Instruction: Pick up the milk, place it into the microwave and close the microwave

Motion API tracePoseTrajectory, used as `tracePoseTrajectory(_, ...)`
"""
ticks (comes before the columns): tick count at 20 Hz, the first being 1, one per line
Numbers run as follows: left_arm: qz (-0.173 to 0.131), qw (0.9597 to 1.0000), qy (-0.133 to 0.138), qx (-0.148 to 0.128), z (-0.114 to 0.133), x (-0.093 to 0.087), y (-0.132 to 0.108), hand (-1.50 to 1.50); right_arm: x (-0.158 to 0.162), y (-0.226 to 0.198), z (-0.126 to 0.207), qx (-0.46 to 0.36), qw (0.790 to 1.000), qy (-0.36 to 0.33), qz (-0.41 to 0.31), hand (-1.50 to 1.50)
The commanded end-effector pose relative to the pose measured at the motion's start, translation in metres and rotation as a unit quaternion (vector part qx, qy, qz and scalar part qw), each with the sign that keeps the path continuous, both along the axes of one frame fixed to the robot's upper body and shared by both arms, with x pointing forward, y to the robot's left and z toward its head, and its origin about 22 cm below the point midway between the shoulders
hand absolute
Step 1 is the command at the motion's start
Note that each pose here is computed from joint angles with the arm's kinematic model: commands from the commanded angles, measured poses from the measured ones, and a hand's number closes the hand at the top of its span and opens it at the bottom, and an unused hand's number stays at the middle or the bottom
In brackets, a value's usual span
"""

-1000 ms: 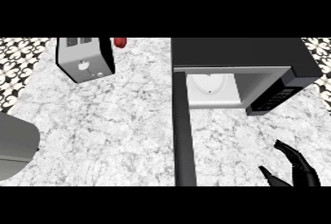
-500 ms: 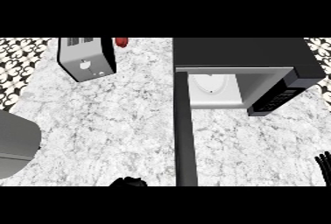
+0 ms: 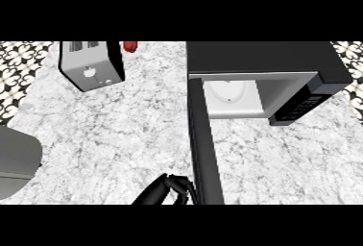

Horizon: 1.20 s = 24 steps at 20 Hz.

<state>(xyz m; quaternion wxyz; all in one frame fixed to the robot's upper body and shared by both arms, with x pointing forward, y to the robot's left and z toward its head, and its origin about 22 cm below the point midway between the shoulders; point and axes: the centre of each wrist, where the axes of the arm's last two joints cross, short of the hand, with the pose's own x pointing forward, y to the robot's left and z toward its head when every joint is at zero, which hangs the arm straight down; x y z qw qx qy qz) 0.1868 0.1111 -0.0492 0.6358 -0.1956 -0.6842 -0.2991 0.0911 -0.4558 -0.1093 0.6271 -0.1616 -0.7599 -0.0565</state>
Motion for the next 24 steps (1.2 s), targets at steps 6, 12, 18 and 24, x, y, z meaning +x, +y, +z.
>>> tracePoseTrajectory(6, -0.143, 0.9824, 0.069, 0.098, -0.027, 0.01, -0.046, 1.5, -0.015, -0.012, 0.004, 0.024, 0.997, -0.059, 0.042, -1.5)
tracePoseTrajectory(12, -0.154, 0.9848, 0.015, 0.079, -0.03, -0.012, -0.077, 1.5, 0.025, -0.004, 0.018, 0.041, 0.991, -0.092, 0.093, -1.5)
tracePoseTrajectory(18, -0.126, 0.9918, -0.005, 0.019, -0.012, -0.007, -0.093, 1.5, 0.038, -0.002, 0.034, 0.039, 0.986, -0.098, 0.131, -1.5)
tracePoseTrajectory(24, -0.08, 0.9966, -0.008, 0.015, -0.001, -0.006, -0.104, -1.5, 0.041, 0.006, 0.046, 0.042, 0.982, -0.099, 0.154, -1.5)
